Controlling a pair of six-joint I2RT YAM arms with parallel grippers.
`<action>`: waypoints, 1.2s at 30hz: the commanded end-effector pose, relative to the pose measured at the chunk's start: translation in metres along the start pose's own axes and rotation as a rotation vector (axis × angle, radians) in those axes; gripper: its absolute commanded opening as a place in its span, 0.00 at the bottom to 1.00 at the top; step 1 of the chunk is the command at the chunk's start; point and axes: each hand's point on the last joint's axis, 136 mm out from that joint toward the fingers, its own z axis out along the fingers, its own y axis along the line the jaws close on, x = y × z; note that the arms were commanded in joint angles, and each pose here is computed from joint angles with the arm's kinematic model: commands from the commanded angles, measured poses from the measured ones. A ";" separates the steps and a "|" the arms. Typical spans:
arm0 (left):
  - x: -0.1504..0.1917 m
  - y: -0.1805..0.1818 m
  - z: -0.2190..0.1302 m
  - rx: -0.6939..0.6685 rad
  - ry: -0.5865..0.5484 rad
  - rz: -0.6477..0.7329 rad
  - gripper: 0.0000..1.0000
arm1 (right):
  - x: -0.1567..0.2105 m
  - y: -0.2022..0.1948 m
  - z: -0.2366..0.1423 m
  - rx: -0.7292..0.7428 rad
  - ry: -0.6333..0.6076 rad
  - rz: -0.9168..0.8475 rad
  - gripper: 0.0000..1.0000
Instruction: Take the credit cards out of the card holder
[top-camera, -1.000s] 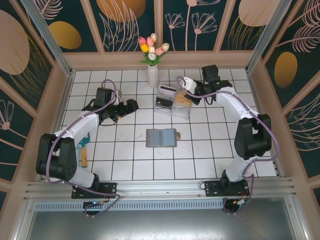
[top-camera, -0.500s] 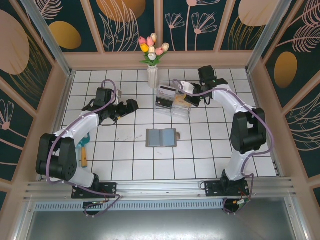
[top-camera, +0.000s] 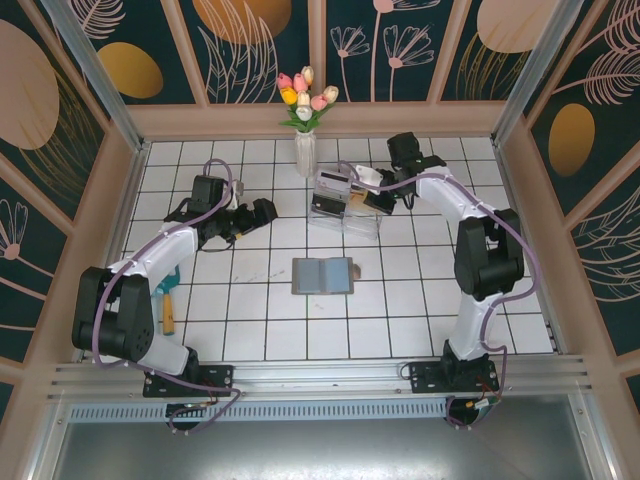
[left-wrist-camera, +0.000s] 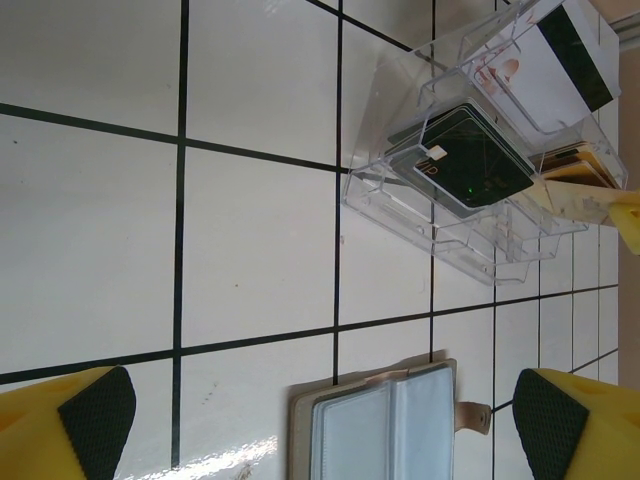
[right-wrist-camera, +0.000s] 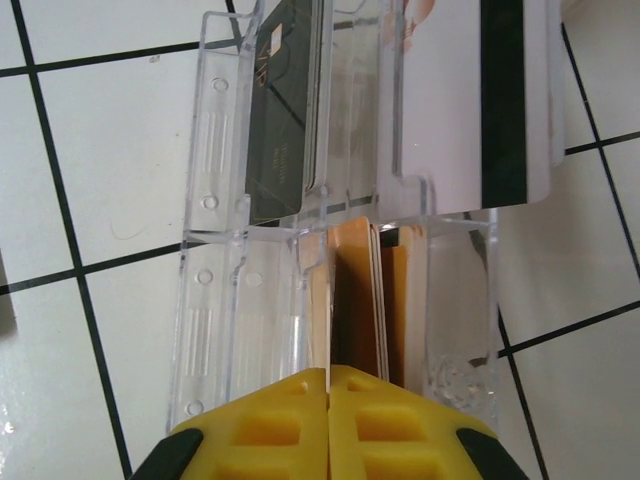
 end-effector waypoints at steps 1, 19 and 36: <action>-0.002 -0.003 0.003 0.024 0.001 0.011 0.99 | -0.005 -0.005 0.002 0.008 0.012 -0.007 0.12; 0.000 -0.004 0.004 0.037 0.009 0.007 0.99 | -0.011 -0.017 0.005 0.056 0.021 0.019 0.25; 0.001 0.001 -0.002 0.009 -0.011 0.006 0.99 | -0.066 -0.030 -0.075 0.301 -0.226 0.392 0.28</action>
